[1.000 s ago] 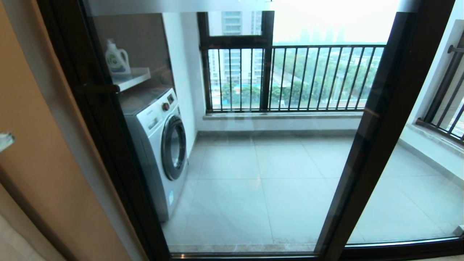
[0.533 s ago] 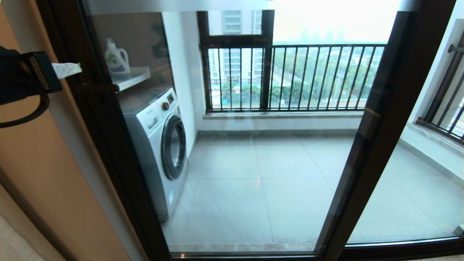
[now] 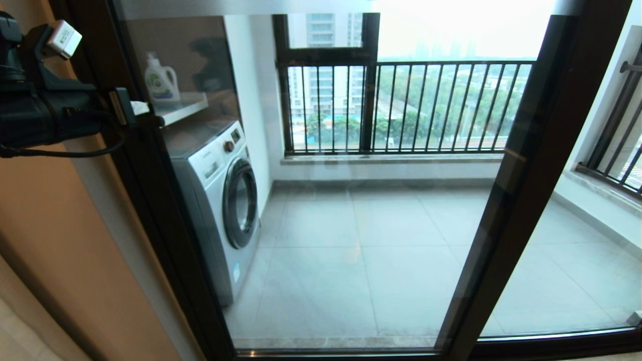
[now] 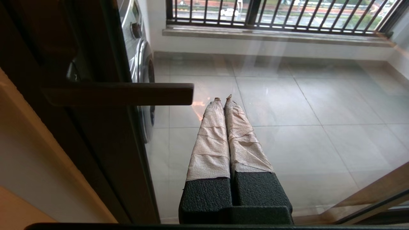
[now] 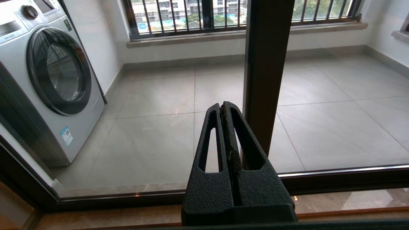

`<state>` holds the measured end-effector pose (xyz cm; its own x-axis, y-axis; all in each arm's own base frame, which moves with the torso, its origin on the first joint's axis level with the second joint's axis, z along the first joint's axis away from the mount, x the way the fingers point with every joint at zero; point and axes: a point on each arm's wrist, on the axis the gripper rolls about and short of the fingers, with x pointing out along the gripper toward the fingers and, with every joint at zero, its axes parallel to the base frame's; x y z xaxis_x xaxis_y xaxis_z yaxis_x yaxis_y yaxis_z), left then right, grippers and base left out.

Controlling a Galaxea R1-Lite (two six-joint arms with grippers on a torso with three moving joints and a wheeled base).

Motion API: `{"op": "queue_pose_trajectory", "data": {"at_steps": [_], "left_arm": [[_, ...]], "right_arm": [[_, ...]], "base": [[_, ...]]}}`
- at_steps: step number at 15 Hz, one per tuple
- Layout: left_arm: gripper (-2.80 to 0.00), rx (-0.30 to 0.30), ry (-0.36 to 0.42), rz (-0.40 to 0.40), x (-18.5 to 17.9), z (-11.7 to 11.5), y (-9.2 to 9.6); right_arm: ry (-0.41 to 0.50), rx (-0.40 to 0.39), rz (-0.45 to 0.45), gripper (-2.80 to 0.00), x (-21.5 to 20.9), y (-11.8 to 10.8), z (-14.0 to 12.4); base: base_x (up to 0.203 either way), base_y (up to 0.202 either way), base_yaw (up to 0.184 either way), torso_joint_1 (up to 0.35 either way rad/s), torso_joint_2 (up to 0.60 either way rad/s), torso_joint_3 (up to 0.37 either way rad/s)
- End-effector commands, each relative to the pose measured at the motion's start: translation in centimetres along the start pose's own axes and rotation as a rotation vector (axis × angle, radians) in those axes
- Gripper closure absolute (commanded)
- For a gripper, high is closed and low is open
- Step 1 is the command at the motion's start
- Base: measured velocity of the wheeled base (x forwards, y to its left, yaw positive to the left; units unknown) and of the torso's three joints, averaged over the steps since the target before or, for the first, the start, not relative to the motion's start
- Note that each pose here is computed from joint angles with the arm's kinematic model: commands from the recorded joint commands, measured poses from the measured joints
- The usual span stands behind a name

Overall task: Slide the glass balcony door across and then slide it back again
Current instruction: Open the slid door

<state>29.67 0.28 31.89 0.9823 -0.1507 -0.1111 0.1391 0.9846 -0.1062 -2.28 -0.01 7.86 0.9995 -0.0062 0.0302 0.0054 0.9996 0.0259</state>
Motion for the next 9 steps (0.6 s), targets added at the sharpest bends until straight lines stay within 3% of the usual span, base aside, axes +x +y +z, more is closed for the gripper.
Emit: {"op": "queue_pose_trajectory", "data": {"at_steps": [1, 4, 9], "left_arm": [[0.00, -0.005, 0.009, 0.023, 1.0, -0.2, 0.9], [0.00, -0.005, -0.016, 0.058, 1.4, 0.6, 2.3], [0.00, 0.020, 0.002, 0.061, 2.0, 0.1, 2.6]], "right_arm": [[0.009, 0.000, 0.000, 0.00, 0.1, 0.0, -0.3], [0.009, 0.000, 0.000, 0.00, 0.1, 0.0, -0.3], [0.009, 0.000, -0.002, 0.00, 0.1, 0.0, -0.3]], "base": [[0.000, 0.000, 0.000, 0.000, 0.00, 0.000], [0.000, 0.000, 0.000, 0.000, 0.00, 0.000], [0.000, 0.000, 0.000, 0.000, 0.00, 0.000]]}}
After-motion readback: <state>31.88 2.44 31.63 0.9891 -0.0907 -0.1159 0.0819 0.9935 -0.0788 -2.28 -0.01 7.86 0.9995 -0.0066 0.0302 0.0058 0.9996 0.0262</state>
